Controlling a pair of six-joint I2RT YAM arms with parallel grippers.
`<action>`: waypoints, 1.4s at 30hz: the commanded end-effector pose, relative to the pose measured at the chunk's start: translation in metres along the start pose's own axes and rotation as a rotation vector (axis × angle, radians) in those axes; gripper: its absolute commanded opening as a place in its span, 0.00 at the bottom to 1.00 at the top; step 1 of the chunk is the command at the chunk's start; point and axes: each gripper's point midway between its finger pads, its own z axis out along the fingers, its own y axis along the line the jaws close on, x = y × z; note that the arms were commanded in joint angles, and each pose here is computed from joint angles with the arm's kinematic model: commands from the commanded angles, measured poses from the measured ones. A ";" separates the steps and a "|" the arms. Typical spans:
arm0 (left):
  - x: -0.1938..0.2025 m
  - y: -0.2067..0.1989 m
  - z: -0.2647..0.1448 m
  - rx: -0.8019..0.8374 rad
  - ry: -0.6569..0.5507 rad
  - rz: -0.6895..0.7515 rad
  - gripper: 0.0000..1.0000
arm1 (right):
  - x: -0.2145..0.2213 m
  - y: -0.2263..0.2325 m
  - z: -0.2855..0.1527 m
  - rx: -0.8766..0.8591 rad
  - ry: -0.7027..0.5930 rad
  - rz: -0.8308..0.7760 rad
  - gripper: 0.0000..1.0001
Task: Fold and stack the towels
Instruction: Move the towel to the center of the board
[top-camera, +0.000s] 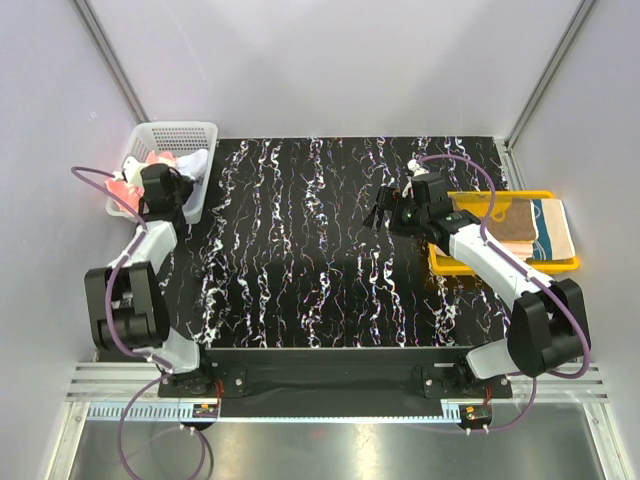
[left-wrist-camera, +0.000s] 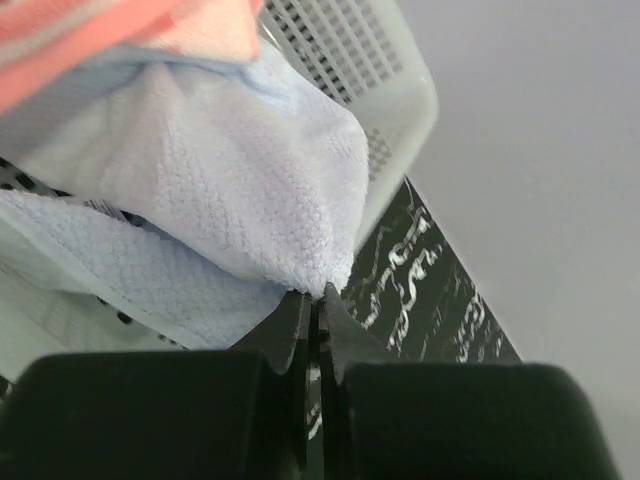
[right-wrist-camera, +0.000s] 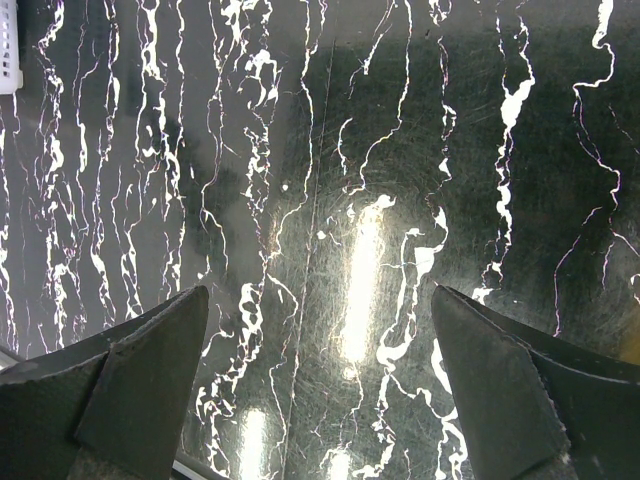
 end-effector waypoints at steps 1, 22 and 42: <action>-0.039 -0.072 -0.043 0.227 -0.120 0.031 0.00 | -0.021 0.013 -0.005 -0.025 -0.060 -0.031 1.00; 0.176 -0.141 -0.245 0.620 0.421 0.312 0.00 | -0.042 -0.002 -0.027 0.094 -0.158 -0.046 1.00; 0.278 0.041 -0.344 0.321 0.905 0.447 0.42 | -0.068 0.030 0.117 0.092 -0.019 -0.176 1.00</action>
